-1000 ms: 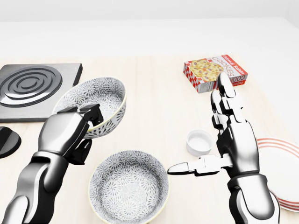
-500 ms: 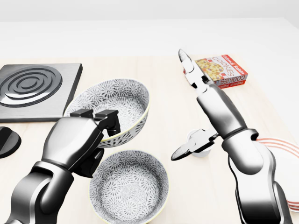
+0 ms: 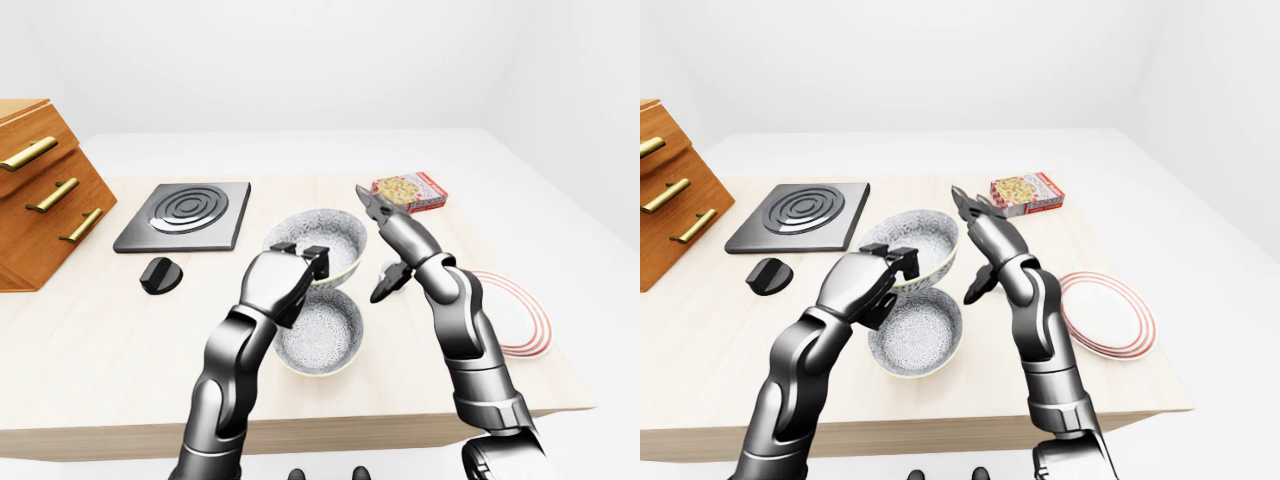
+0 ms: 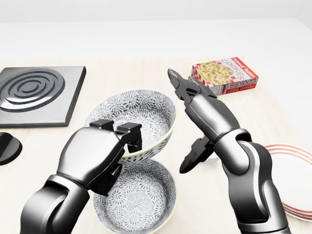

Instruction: Pick the akita bowl from table center and place it on the plate.

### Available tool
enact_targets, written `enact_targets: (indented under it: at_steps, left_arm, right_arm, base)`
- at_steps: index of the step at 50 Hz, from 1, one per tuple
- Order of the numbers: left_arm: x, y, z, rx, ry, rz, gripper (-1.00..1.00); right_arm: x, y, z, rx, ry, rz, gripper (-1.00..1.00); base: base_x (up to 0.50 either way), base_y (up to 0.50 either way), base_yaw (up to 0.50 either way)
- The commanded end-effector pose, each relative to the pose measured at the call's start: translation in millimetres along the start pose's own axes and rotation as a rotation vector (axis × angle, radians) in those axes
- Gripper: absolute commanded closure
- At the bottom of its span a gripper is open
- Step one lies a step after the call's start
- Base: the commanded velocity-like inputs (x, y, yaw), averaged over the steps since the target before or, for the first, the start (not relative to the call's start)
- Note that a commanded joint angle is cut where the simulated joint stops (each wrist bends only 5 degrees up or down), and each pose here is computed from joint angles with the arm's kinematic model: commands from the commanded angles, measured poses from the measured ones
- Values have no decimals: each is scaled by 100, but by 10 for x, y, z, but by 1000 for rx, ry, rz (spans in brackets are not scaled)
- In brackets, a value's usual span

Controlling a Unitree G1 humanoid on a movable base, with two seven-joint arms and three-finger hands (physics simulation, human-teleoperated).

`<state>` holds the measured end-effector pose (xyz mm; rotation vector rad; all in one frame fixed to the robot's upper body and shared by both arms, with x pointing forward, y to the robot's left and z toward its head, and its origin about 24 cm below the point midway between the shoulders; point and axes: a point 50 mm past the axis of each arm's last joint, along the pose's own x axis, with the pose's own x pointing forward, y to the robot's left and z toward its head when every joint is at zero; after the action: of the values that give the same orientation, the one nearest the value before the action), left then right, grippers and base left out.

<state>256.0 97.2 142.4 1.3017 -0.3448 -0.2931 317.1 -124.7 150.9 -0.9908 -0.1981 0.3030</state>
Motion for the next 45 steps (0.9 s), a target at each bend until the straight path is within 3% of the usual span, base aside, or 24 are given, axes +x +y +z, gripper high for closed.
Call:
enact_targets:
  at_steps: [1, 18, 20, 21, 22, 24, 25, 28, 45]
  left_arm:
    - [36, -7, 54, -26, -28, 2, 100]
    - [35, 44, 132, -14, -50, 4, 100]
    - [28, 57, 146, -16, -56, 5, 100]
    - [26, 62, 149, -16, -57, 6, 100]
    - [24, 63, 150, -15, -57, 6, 100]
    - [16, 70, 157, -14, -59, 7, 100]
    - [10, 77, 160, -13, -60, 8, 100]
    - [7, 81, 161, -14, -60, 10, 100]
    - [12, 67, 154, -11, -55, 10, 100]
  right_arm:
    - [36, 112, 61, -63, 16, 52, -100]
    - [60, 174, 36, -71, 39, 64, -100]
    - [62, 167, 34, -73, 40, 61, -74]
    - [66, 161, 35, -74, 40, 58, -51]
    - [66, 157, 37, -74, 40, 56, -16]
    - [67, 146, 39, -75, 39, 50, 16]
    - [62, 145, 39, -77, 39, 50, 55]
    - [58, 145, 39, -75, 38, 48, 100]
    - [13, 156, 9, -75, 46, 49, 100]
  base:
    - [0, 0, 0]
    - [0, 0, 0]
    - [0, 0, 0]
    - [0, 0, 0]
    - [0, 0, 0]
    - [0, 0, 0]
    - [0, 0, 0]
    - [0, 0, 0]
    - [0, 0, 0]
